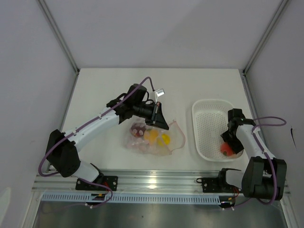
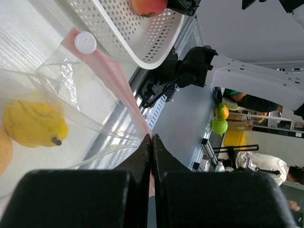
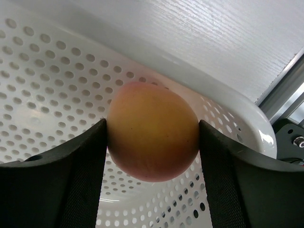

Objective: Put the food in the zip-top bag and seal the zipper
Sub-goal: Pick up the fake fruit from the bin, then place the fake fruit in the zipper food storage bag.

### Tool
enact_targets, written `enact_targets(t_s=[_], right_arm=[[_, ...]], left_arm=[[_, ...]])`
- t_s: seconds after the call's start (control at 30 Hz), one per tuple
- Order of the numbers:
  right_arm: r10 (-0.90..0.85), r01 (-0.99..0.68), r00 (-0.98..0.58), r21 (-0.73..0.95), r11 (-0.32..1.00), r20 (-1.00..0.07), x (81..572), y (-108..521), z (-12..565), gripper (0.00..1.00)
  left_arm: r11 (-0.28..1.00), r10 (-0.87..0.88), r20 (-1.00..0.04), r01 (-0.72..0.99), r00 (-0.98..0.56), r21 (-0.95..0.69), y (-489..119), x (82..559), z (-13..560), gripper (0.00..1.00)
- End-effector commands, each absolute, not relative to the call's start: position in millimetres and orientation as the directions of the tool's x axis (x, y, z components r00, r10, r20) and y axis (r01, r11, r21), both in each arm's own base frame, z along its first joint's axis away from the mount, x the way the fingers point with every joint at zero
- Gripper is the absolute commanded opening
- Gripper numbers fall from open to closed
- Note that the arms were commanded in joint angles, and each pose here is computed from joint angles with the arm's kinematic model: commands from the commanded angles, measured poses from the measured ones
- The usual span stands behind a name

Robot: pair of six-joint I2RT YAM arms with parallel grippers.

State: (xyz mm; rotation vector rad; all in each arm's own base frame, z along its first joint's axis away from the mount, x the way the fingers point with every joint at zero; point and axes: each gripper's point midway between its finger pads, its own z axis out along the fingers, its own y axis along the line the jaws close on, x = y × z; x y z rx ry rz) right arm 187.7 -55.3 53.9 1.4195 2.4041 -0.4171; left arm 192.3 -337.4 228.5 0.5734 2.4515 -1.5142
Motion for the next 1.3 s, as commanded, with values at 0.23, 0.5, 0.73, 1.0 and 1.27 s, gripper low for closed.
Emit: enact_targets(t_s=[0.23,0.5,0.73,1.0,1.27], right_arm=[[0.767,0.882,-0.423,-0.027,0.47,-0.482,202,-53,74,0.02],[0.71,0.824,-0.429,0.08,0.561,-0.558,233,-39,125,0.0],[0.608,0.61,-0.52,0.238,0.756,-0.6,268,5,179,0.0],[0.482,0.172,-0.648,0.503,0.847,-0.59,284,90,225,0.0],[0.378,-0.06,-0.702,0.579,0.813,-0.603,268,149,249,0.0]], left_arm=[[0.358,0.216,-0.4,0.454,-0.891,-0.816,-342,190,245,0.01],[0.376,0.216,-0.392,0.447,-0.894,-0.812,-343,192,242,0.01],[0.387,0.205,-0.391,0.441,-0.897,-0.81,-344,196,241,0.01],[0.395,0.202,-0.393,0.442,-0.897,-0.806,-345,198,243,0.01],[0.394,0.202,-0.402,0.449,-0.893,-0.802,-346,200,246,0.01]])
